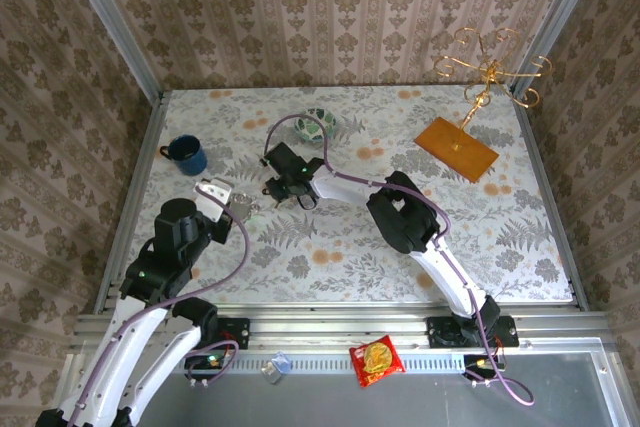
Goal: Put the keys on the keyring
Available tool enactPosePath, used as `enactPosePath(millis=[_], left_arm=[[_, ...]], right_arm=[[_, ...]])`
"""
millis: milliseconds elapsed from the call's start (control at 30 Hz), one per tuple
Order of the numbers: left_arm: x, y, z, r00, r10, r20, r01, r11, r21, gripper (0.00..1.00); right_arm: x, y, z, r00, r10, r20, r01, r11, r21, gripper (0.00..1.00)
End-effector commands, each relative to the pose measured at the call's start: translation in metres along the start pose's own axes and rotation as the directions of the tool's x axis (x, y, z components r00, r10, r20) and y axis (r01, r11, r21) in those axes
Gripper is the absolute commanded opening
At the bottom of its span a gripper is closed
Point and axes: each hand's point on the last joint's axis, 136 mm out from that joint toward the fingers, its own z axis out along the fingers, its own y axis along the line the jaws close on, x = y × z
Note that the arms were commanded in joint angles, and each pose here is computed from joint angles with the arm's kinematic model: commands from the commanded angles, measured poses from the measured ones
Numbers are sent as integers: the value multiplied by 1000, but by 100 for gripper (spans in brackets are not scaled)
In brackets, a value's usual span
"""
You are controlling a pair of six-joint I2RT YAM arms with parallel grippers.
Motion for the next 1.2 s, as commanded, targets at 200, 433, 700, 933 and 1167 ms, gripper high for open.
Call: enactPosePath(millis=[200, 433, 700, 933, 1167], left_arm=[[-16, 5, -7, 998, -33, 59, 34, 999, -8, 0], [-16, -3, -2, 997, -39, 73, 37, 999, 32, 0], [-25, -37, 7, 992, -26, 121, -1, 977, 214, 0], [-37, -64, 9, 986, -1, 169, -61, 930, 362, 0], [-39, -81, 17, 985, 11, 174, -85, 901, 424, 0]], right_arm=[[0, 6, -16, 1000, -9, -14, 9, 1000, -11, 0], [10, 0, -72, 999, -42, -8, 42, 999, -1, 0], [75, -25, -141, 995, -65, -76, 67, 997, 33, 0], [139, -48, -192, 986, -68, -150, 81, 993, 80, 0], [182, -57, -203, 971, -22, -237, 45, 995, 94, 0]])
